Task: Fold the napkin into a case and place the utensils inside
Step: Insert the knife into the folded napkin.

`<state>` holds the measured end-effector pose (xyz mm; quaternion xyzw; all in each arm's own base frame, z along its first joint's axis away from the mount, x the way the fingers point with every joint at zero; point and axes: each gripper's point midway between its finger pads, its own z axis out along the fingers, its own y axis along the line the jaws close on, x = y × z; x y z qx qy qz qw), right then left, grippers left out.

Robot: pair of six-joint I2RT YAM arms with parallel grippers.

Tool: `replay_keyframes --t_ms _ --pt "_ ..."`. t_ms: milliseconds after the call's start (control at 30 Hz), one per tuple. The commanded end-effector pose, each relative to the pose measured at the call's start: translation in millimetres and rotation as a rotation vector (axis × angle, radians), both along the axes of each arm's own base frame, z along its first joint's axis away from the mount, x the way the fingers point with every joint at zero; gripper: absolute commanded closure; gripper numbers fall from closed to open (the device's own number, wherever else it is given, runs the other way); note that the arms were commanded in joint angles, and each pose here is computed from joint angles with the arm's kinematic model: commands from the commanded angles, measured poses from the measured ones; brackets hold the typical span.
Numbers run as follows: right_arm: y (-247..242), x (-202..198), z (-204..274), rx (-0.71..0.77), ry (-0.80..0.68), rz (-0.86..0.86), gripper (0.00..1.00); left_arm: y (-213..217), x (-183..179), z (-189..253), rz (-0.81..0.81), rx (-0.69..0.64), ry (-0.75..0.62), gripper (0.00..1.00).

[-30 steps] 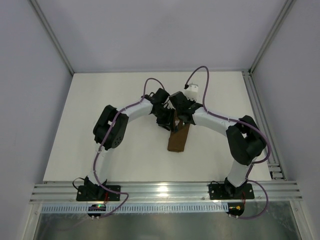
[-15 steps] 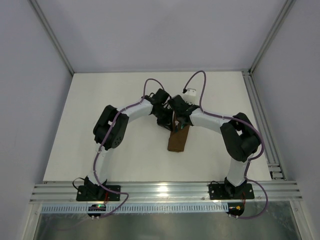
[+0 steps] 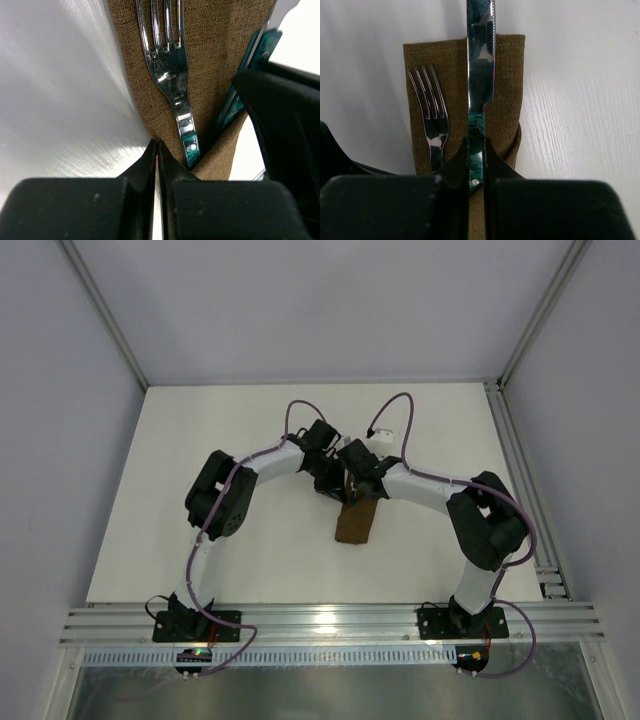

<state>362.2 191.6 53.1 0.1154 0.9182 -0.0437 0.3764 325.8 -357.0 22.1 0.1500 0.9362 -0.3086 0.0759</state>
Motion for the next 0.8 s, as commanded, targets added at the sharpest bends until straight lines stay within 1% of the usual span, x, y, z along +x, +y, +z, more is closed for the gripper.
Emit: replay_keyframes --t_ms 0,333,433,467,500,533,600,633,767 --pt "5 -12 12 0.064 0.002 -0.011 0.96 -4 4 17 0.011 -0.036 -0.042 1.0" --pt "12 -35 -9 0.101 0.108 0.018 0.96 -4 4 16 0.008 -0.035 -0.039 1.0" --pt "9 -36 -11 0.09 0.114 0.007 0.96 -3 4 16 0.009 -0.033 -0.037 1.0" --pt "5 -35 -11 0.067 0.117 0.001 0.93 -3 2 15 0.007 -0.033 -0.035 1.0" --pt "6 -30 -9 0.06 0.114 -0.003 0.83 -3 3 16 0.008 -0.034 -0.034 1.0" --pt "4 -29 -9 0.04 0.124 0.004 0.78 -3 3 17 0.008 -0.035 -0.035 1.0" --pt "7 -20 -3 0.032 0.109 0.018 0.71 -3 3 17 0.007 -0.036 -0.035 1.0" --pt "8 -17 -2 0.032 0.106 0.023 0.66 -3 2 17 0.005 -0.037 -0.035 1.0" --pt "6 -7 0 0.012 0.096 0.013 0.62 -4 3 19 0.006 -0.04 -0.038 1.0"
